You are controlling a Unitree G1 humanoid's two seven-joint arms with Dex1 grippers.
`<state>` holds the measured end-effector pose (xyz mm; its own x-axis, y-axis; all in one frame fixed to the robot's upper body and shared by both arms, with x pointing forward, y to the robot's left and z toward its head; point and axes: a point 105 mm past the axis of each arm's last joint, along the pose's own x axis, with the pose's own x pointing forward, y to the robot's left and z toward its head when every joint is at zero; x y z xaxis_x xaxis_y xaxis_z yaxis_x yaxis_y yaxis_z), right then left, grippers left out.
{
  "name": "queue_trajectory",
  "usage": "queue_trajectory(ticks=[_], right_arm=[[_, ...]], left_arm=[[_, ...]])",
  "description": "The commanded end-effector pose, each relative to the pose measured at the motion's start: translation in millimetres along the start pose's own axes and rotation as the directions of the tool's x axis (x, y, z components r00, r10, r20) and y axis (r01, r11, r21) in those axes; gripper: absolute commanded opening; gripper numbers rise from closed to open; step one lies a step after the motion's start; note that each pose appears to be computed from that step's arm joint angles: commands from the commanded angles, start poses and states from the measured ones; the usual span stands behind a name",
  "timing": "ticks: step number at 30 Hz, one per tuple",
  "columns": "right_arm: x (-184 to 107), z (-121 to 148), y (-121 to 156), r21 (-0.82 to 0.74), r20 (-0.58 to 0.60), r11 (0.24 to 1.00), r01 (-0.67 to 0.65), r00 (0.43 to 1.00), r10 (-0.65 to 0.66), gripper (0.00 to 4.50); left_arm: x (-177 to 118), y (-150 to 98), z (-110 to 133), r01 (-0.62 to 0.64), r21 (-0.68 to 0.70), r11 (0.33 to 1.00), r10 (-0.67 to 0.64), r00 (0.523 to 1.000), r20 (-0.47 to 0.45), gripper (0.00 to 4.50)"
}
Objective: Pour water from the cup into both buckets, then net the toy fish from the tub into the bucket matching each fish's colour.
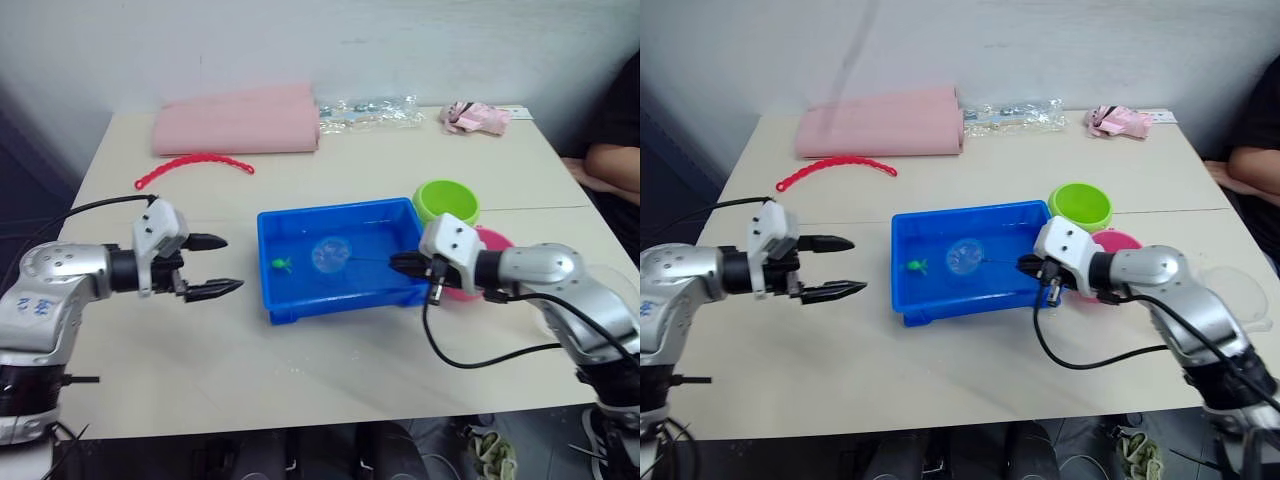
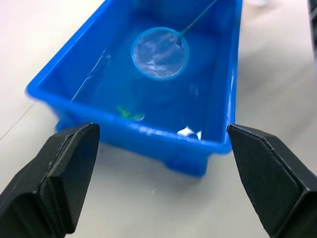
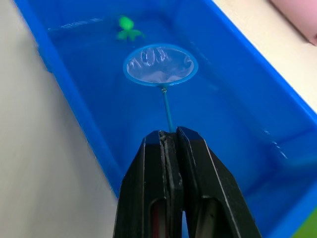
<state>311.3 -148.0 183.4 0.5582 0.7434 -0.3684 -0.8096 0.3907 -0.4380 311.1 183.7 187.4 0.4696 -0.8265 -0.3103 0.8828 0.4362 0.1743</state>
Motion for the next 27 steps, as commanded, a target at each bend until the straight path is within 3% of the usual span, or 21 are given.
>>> queue_trajectory(ticks=[1,9,15,23,27], right_arm=[[47,-9,10,-0.070,-0.050,0.998,0.002,0.999,-0.006,0.00],[83,5,31,-0.058,0.024,0.995,-0.087,0.996,0.088,0.00],[82,23,36,0.133,0.120,0.983,-0.126,0.987,0.110,0.00],[47,28,21,0.282,0.128,0.957,-0.064,0.991,0.029,0.00],[10,25,10,0.317,0.088,0.947,0.045,0.993,-0.077,0.00]], left_arm=[[-40,-14,6,-0.080,0.053,0.995,0.084,0.994,-0.071,4.49],[-49,-19,10,-0.123,0.050,0.991,0.127,0.989,-0.076,4.49],[-44,-16,15,-0.125,0.051,0.991,0.128,0.991,-0.049,4.49],[-21,-13,35,-0.038,-0.021,0.999,0.040,0.995,0.094,4.49],[4,-13,53,0.055,-0.030,0.998,-0.048,0.979,0.198,4.49]])
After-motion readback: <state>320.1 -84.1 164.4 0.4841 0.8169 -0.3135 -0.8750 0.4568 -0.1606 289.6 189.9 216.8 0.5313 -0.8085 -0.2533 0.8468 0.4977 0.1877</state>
